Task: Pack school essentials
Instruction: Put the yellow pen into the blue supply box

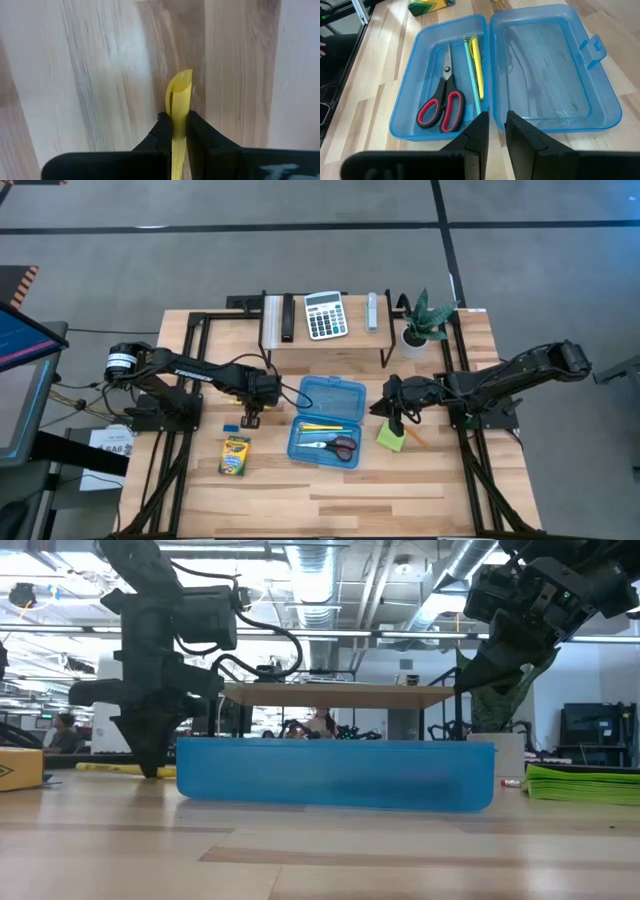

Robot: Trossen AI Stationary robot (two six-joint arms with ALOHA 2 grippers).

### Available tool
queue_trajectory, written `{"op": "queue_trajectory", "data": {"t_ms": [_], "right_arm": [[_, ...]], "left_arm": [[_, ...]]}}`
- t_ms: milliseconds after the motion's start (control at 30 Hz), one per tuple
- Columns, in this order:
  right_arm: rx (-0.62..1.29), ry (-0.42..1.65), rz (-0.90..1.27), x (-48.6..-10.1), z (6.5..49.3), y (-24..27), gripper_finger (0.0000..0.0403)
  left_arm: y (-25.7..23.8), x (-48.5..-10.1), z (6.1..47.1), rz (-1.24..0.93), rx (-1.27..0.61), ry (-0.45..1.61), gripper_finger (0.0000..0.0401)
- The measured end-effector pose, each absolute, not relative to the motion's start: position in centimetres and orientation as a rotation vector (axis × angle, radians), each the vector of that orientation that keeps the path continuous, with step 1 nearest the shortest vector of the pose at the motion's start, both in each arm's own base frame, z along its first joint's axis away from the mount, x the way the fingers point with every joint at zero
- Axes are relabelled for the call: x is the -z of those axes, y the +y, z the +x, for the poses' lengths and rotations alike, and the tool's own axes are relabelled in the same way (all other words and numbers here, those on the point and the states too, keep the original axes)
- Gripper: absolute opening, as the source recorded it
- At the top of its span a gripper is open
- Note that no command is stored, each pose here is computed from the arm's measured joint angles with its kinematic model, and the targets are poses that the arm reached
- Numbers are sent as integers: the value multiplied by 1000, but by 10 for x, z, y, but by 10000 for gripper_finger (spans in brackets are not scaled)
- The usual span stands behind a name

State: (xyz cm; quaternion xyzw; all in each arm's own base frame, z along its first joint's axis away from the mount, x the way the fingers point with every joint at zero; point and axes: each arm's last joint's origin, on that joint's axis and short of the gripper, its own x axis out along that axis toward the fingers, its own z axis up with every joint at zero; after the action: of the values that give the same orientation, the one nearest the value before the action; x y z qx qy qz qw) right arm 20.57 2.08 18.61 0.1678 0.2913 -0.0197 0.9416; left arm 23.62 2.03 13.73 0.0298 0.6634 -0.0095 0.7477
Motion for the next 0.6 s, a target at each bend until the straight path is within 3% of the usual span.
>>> {"op": "queue_trajectory", "data": {"t_ms": [600], "right_arm": [[40, 593, 342, -186, 206, 21, 88]], "left_arm": [[18, -144, 243, 70, 1, 1426, 2]]}}
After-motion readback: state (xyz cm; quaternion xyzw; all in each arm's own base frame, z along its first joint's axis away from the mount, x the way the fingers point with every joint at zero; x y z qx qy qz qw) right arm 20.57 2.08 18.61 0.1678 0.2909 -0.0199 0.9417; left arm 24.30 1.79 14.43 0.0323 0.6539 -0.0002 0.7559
